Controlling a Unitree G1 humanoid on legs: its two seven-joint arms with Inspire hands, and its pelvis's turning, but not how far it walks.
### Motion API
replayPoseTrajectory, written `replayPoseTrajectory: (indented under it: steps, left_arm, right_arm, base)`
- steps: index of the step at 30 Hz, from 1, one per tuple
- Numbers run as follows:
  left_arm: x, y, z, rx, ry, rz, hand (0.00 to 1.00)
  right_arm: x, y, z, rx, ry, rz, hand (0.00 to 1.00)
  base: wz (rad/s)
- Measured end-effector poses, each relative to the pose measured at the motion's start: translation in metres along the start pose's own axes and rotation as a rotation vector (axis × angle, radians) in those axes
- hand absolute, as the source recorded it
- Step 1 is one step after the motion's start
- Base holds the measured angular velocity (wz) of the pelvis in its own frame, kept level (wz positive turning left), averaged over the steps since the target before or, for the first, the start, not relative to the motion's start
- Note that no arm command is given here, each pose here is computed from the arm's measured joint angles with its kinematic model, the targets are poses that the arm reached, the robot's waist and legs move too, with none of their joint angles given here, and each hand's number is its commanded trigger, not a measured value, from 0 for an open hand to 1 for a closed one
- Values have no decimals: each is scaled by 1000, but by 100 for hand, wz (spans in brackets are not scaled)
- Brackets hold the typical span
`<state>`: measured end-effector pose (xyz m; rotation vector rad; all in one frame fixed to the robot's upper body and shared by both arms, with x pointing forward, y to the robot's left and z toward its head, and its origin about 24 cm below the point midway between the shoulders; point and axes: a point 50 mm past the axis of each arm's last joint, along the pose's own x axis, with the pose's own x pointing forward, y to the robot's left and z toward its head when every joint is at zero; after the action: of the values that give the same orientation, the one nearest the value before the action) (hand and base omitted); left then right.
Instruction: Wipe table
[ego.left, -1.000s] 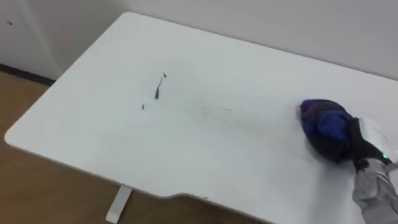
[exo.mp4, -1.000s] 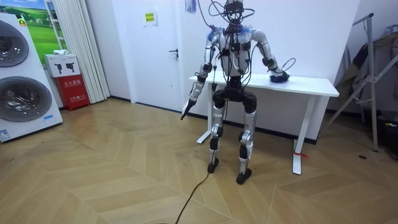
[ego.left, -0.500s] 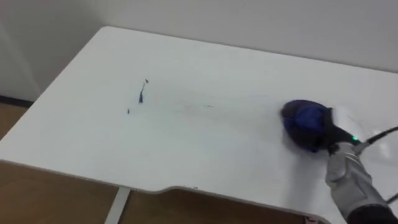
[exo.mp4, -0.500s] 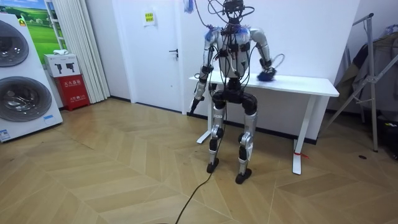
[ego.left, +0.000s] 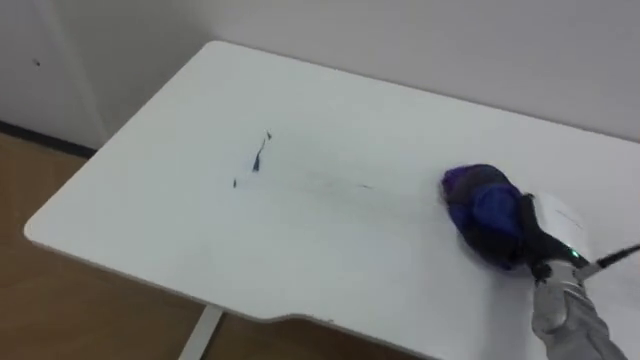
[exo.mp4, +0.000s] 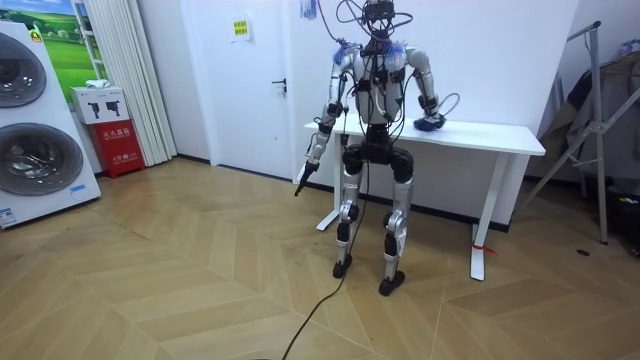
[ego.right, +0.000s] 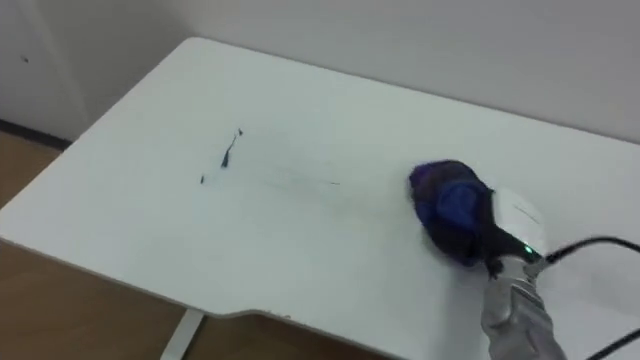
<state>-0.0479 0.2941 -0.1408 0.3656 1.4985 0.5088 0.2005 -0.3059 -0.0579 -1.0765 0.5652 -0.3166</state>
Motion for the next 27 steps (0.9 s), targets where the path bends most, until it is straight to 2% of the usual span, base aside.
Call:
replayPoseTrajectory:
  steps: [4, 9, 11, 15, 19, 21, 23, 25, 27]
  left_arm:
    - [0, 0, 11, -10, -53, 6, 0]
    - [-2, -14, 31, 45, -120, -31, 0]
    - [-3, -21, 38, 54, -130, -46, 0]
    - [-2, -26, 44, 74, -120, -58, 0]
    - [-3, -28, 38, 88, -98, -72, 0]
    - [-3, -26, 23, 99, -52, -83, 0]
    - [-3, -23, 13, 101, -19, -88, 0]
    - [-2, -20, 12, 93, -16, -87, 0]
    - [-1, -15, 16, 70, -37, -73, 0]
  right_arm:
    - [-3, -10, -29, -21, 92, -33, 100]
    - [4, -8, -16, -52, 113, -23, 100]
    - [10, -2, 5, -63, 98, 10, 100]
    - [13, 10, 98, -141, -191, 87, 100]
    - [12, 4, 162, -136, -404, 97, 100]
    - [14, 2, 166, -126, -416, 90, 100]
    - [16, 11, 152, -117, -369, 122, 100]
    - [13, 25, 117, -93, -290, 168, 100]
    - [10, 27, 97, -51, -259, 144, 100]
  base:
    - [-17]
    - [-16]
    - [-50]
    - [-27]
    - [21]
    - [38]
    - [33]
    - [12]
    - [-22]
